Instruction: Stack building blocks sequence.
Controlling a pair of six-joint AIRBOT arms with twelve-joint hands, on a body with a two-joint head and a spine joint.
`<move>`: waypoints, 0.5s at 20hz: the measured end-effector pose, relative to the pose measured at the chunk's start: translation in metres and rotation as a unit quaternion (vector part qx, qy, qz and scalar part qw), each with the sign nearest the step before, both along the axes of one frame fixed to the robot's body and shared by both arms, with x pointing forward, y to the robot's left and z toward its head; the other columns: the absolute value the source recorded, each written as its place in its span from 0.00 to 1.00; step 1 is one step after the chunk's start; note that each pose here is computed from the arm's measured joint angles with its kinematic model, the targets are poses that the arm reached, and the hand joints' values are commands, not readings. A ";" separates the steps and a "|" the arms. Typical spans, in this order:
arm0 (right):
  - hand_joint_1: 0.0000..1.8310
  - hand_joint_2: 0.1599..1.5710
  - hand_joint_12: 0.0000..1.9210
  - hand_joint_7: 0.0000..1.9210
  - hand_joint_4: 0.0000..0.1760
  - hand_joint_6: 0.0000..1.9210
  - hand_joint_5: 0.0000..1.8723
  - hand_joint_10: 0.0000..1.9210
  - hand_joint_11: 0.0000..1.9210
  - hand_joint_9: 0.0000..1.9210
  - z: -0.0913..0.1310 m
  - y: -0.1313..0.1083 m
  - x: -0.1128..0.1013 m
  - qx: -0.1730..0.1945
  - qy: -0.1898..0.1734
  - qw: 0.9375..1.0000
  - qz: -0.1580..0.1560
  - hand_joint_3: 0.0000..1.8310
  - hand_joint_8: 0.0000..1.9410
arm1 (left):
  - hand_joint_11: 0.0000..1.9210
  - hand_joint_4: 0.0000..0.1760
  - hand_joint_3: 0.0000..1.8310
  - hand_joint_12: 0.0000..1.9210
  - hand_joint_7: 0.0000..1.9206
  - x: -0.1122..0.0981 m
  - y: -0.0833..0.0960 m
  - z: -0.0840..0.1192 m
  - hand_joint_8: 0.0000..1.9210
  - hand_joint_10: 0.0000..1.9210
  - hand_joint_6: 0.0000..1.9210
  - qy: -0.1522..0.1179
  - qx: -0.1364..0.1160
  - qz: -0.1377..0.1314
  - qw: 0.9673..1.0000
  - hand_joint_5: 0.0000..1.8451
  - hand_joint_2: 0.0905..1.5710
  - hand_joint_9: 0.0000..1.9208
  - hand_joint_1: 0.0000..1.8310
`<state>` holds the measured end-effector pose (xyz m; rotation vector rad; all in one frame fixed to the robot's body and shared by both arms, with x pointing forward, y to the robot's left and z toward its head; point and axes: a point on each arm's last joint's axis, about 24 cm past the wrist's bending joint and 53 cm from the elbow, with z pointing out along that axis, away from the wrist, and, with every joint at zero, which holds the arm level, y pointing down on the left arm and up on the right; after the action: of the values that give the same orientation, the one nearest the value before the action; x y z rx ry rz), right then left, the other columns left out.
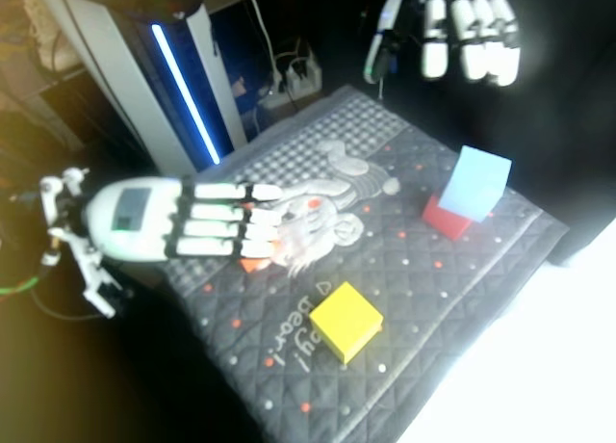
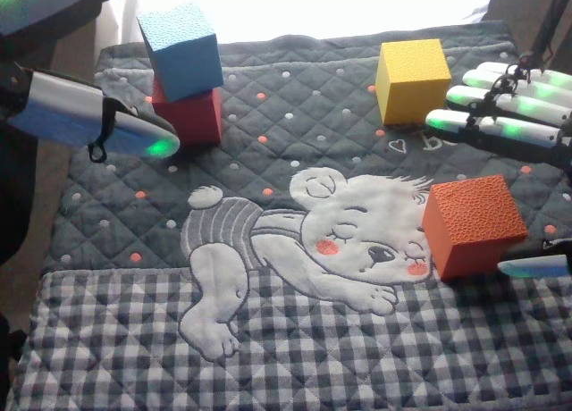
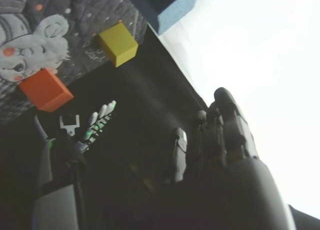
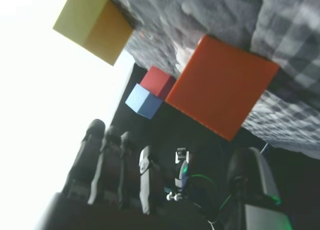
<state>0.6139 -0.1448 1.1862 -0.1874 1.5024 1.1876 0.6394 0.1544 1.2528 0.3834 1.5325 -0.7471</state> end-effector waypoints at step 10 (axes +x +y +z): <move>0.44 0.55 0.49 0.18 0.63 0.00 0.16 0.01 0.00 0.18 -0.015 0.010 0.012 -0.036 0.012 0.999 0.002 0.00 0.00 | 0.00 0.92 0.00 0.32 0.05 0.000 0.008 -0.026 0.00 0.00 0.01 0.037 0.008 0.012 0.999 0.05 0.51 0.04 0.43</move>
<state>0.6259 -0.1344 1.1710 -0.2253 1.5670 1.1440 0.6390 0.1628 1.2267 0.3529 1.6104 -0.7379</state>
